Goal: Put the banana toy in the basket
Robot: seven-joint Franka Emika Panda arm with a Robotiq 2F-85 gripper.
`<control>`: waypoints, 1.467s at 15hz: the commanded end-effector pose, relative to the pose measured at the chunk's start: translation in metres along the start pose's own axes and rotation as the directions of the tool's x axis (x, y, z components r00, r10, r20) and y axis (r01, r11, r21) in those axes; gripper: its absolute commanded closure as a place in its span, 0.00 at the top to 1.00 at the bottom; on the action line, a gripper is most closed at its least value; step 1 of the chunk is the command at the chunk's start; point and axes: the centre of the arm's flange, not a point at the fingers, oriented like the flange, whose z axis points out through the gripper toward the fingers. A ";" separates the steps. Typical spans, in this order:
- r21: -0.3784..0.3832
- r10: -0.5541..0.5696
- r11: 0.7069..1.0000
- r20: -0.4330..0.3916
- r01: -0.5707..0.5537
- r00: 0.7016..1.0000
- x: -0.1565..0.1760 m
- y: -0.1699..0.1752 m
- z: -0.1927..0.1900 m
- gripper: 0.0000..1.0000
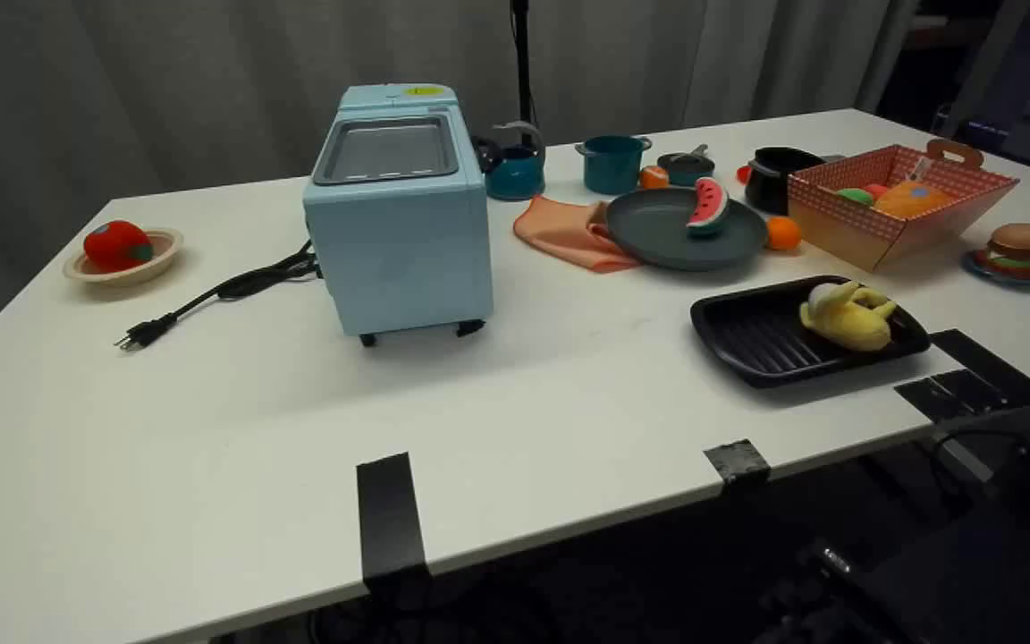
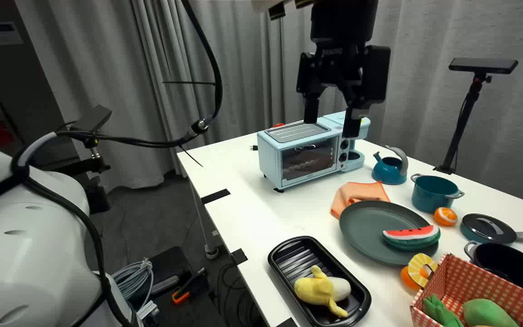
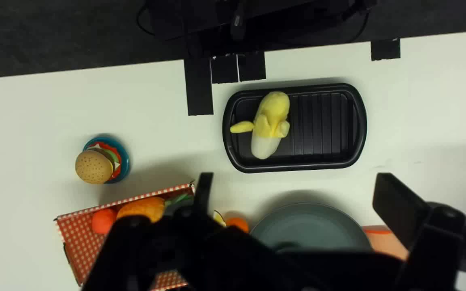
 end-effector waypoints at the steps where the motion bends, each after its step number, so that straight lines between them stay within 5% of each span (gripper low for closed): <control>1: 0.000 0.000 1.000 0.000 0.000 1.000 0.000 0.000 0.000 1.00; 13: 0.012 -0.014 1.000 -0.008 0.014 1.000 0.017 -0.005 0.007 1.00; 22: 0.039 -0.071 0.997 -0.021 0.072 0.997 0.086 -0.033 0.109 1.00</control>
